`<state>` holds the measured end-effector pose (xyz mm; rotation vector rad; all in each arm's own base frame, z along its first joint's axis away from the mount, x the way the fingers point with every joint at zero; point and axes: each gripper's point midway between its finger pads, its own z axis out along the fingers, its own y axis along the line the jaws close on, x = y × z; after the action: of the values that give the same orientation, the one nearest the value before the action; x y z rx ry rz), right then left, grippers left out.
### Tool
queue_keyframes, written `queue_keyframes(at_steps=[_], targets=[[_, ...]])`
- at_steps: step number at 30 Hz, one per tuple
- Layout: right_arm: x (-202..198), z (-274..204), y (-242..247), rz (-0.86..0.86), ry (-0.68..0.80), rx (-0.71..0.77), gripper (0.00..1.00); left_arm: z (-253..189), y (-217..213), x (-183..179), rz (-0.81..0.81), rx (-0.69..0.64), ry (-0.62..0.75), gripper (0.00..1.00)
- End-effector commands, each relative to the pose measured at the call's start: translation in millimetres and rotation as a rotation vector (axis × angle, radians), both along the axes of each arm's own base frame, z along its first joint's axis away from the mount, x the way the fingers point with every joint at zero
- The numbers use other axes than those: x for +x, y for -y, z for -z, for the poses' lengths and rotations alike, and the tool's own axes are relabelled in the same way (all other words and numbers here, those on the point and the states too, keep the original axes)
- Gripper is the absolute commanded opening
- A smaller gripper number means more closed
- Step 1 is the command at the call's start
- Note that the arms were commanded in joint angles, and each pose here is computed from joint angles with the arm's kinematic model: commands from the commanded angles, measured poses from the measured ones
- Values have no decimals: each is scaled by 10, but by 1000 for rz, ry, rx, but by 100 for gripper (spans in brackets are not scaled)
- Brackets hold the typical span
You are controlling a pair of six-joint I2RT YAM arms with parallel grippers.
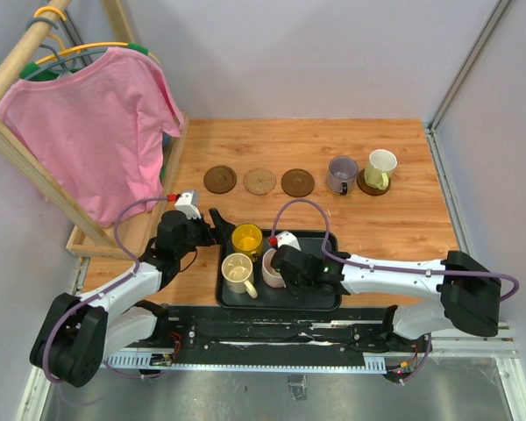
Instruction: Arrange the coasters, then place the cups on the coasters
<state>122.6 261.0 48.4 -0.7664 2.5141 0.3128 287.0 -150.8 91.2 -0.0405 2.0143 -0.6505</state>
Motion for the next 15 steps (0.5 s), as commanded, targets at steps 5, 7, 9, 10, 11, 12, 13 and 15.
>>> queue_keyframes(at_steps=[5,7,9,10,11,12,13,15], targets=[[131,-369,178,115,144,7,1,-101,38,8,17,-11,40,100],[202,-466,247,156,185,-10,1,-114,40,15,17,-11,43,100],[304,-569,321,199,239,-39,1,-140,42,26,18,-11,52,100],[357,-624,343,215,269,-52,1,-153,45,29,18,-11,57,100],[421,-689,356,231,301,-61,1,-157,44,29,19,-11,60,100],[491,-754,364,246,331,-69,1,-165,45,32,19,-10,63,100],[561,-810,363,257,350,-74,1,-170,45,32,20,-8,66,100],[713,-917,354,281,366,-75,1,-177,36,39,18,-2,70,100]])
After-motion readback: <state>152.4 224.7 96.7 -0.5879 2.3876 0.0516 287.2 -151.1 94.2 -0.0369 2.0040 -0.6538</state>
